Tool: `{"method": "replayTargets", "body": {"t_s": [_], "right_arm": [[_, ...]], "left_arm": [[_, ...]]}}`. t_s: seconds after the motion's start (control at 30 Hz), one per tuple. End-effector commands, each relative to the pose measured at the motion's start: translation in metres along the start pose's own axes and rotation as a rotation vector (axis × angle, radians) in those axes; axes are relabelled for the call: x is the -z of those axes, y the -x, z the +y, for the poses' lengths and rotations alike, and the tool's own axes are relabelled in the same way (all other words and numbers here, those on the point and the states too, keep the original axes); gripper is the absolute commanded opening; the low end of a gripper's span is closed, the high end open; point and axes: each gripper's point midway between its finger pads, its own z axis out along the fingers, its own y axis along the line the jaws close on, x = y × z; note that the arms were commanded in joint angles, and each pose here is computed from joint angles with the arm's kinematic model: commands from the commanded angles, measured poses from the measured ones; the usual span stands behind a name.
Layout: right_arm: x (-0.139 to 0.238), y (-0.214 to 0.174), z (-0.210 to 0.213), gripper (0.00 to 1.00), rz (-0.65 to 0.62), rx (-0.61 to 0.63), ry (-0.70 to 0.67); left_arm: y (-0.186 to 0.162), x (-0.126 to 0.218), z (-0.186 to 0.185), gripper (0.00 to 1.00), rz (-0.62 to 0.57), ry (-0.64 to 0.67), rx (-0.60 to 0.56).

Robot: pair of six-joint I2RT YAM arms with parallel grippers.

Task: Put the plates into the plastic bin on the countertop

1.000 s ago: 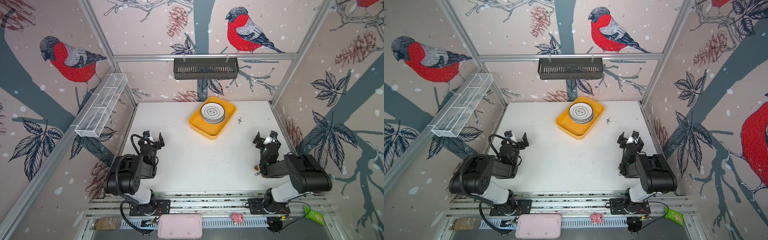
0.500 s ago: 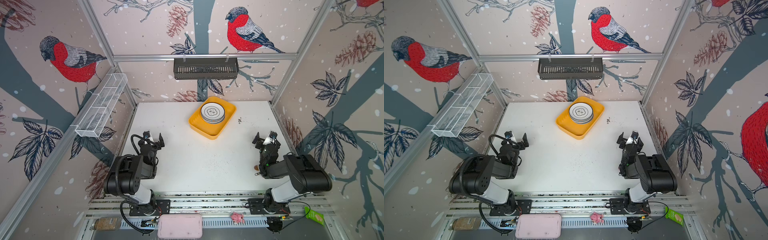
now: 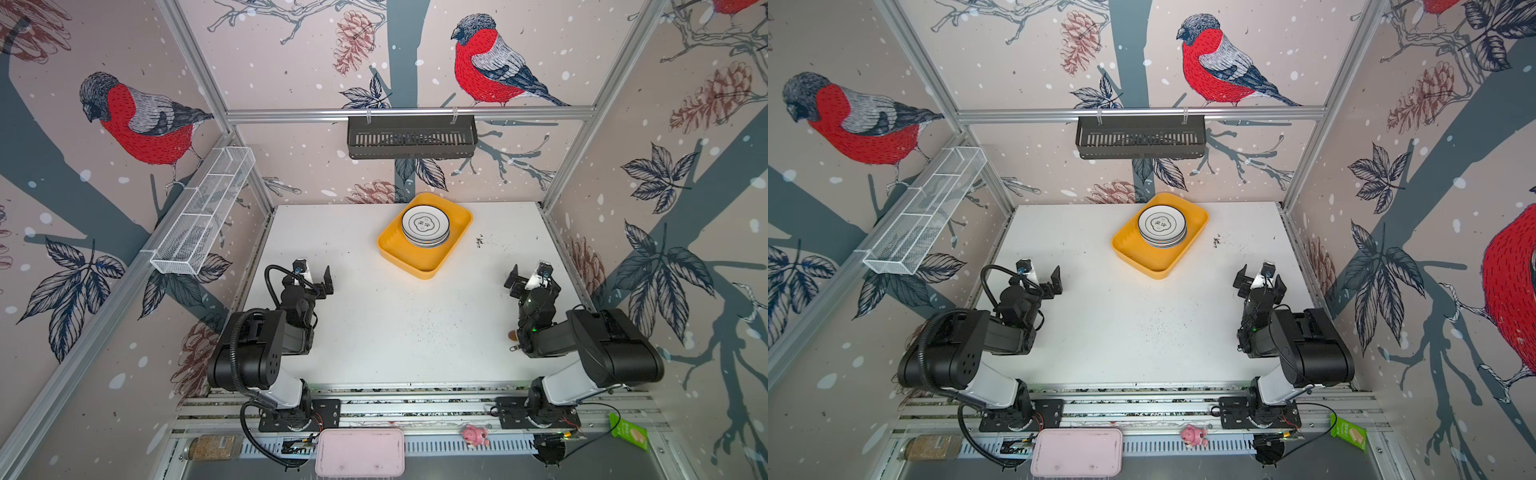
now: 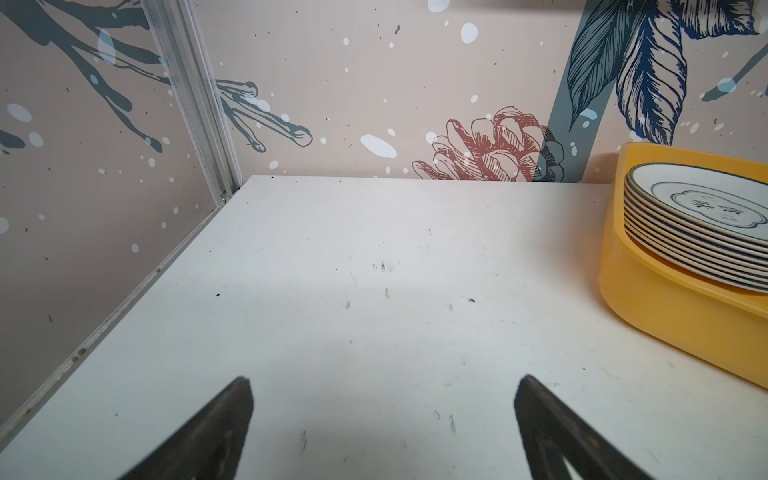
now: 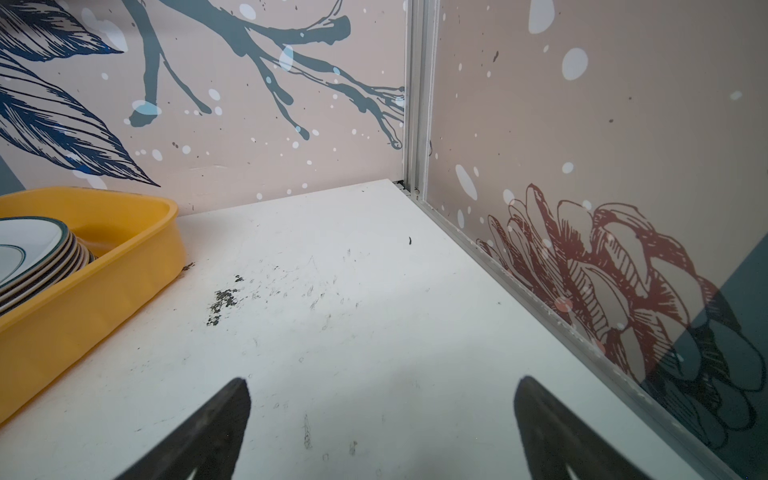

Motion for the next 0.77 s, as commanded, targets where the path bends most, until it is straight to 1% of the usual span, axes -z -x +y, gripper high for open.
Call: {"method": "replayTargets", "body": {"t_s": [0.0,0.73], "right_arm": [[-0.0005,0.0098,-0.0006,0.99,-0.037,-0.012,-0.007],[-0.0009,0.0092,-0.0007,1.00,-0.034,-0.011,-0.007]], "left_arm": [[0.0070,-0.0029,-0.0015,0.98,-0.022,-0.010,-0.019],[0.0086,-0.0010,-0.0010,0.98,-0.030,-0.008,-0.017]]}}
